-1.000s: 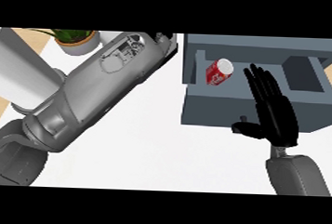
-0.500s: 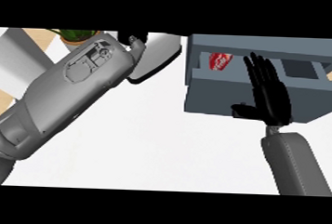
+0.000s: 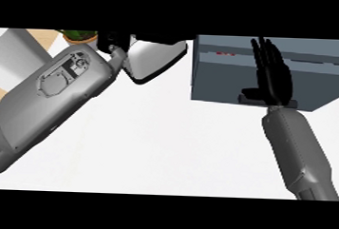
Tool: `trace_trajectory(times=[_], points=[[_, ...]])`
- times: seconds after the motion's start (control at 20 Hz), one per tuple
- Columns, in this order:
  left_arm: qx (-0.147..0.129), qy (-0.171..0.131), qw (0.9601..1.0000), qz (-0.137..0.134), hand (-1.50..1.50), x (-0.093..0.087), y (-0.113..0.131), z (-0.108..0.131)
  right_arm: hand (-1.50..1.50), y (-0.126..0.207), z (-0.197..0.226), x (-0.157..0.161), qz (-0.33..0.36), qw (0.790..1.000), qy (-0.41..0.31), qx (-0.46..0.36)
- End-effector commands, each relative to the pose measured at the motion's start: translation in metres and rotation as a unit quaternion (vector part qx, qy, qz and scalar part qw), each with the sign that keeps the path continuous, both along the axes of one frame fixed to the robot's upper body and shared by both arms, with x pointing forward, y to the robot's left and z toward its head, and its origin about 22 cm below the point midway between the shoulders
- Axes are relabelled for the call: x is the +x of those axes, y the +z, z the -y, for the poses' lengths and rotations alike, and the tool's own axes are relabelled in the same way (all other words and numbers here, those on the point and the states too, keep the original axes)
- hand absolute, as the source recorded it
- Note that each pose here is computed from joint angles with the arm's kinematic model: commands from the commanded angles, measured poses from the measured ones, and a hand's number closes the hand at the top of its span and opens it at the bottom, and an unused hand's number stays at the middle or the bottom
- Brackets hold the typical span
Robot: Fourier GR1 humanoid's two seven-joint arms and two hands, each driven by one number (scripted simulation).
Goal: Pick up the can, place it into the drawer and close the drawer
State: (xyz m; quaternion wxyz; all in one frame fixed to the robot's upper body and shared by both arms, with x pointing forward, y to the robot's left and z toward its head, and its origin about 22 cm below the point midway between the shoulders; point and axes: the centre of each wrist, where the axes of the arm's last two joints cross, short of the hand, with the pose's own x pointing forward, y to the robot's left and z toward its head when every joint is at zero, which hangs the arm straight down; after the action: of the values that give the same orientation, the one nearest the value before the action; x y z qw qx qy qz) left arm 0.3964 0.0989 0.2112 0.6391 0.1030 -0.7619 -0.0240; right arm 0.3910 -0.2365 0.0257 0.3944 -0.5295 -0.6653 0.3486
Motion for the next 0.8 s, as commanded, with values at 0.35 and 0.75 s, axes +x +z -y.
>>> trace_trajectory(times=[0.35,0.75], points=[[0.003,0.002,1.0,-0.008,-1.5,-0.022,-0.021,-0.04,-1.5,0.009,-0.023,0.039,0.008,1.0,-0.021,0.009],[0.011,-0.007,0.9999,-0.008,-1.5,-0.034,-0.034,-0.047,-1.5,0.044,-0.026,0.061,0.019,0.999,-0.032,0.008]])
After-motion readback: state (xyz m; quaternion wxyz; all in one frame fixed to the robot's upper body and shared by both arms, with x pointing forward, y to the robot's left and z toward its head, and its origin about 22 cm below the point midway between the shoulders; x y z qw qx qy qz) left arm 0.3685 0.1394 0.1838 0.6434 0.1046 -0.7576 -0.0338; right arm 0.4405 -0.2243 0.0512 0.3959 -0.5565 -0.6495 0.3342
